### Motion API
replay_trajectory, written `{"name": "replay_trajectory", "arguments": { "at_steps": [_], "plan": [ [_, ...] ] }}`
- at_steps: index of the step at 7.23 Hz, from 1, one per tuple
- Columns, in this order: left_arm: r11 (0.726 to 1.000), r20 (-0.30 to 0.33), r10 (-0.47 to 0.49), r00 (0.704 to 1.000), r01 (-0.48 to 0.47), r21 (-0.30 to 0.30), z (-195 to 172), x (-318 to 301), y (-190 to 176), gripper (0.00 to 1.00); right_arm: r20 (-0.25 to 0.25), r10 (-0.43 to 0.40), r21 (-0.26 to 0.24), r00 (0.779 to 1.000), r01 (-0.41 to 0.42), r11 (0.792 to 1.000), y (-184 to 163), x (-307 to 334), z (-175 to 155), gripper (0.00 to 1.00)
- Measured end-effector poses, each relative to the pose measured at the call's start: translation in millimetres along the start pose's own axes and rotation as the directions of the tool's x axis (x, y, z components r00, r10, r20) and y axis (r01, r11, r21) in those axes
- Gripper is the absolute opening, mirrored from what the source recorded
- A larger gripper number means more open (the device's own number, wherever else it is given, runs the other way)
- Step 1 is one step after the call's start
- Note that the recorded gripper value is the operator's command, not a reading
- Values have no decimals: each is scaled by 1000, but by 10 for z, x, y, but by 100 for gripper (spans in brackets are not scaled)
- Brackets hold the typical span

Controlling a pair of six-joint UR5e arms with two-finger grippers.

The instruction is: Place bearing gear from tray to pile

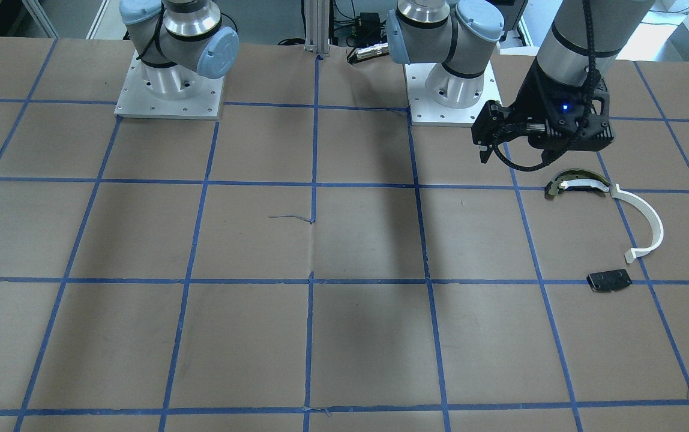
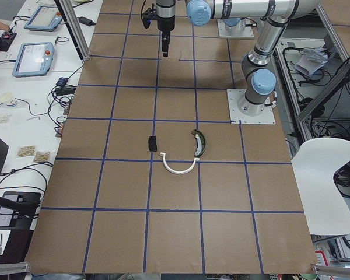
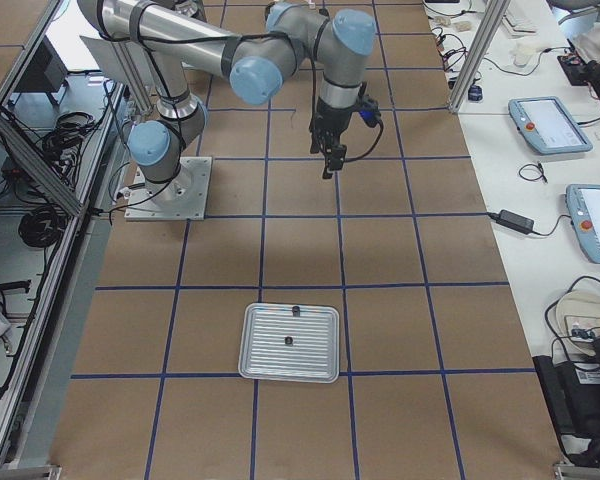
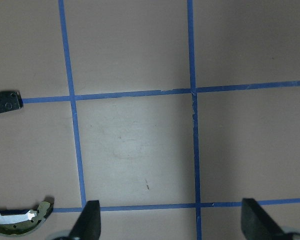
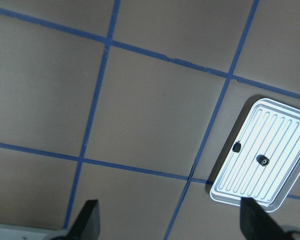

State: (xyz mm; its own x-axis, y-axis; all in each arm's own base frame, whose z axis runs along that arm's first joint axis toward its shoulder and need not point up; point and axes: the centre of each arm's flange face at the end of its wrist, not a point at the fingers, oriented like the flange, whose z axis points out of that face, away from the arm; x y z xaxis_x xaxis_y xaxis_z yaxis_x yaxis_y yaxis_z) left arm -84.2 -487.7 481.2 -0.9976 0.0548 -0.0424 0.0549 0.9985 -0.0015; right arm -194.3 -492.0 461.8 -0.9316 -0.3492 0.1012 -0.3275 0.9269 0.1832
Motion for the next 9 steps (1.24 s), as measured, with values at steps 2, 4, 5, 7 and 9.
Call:
{"name": "replay_trajectory", "arguments": {
  "at_steps": [2,4,5,7,9],
  "plan": [
    [1000,-2,1,1000,-1,5,-10,7,2,100,18,-248,61,969,247,967,355,761,756,99],
    [1000,-3,2,1000,-2,6,-13,10,6,100,17,-414,107,910,410,906,655,1274,1540,96],
    [1000,-2,3,1000,-3,6,-15,13,11,100,-10,-513,133,858,510,850,804,1421,1821,95],
    [1000,3,4,1000,-4,4,-17,11,17,100,-51,-643,186,764,640,746,1104,1608,2228,93],
    [1000,7,4,1000,-4,4,-21,7,17,100,-97,-697,264,710,694,670,1228,1812,2671,93]
  ]
}}
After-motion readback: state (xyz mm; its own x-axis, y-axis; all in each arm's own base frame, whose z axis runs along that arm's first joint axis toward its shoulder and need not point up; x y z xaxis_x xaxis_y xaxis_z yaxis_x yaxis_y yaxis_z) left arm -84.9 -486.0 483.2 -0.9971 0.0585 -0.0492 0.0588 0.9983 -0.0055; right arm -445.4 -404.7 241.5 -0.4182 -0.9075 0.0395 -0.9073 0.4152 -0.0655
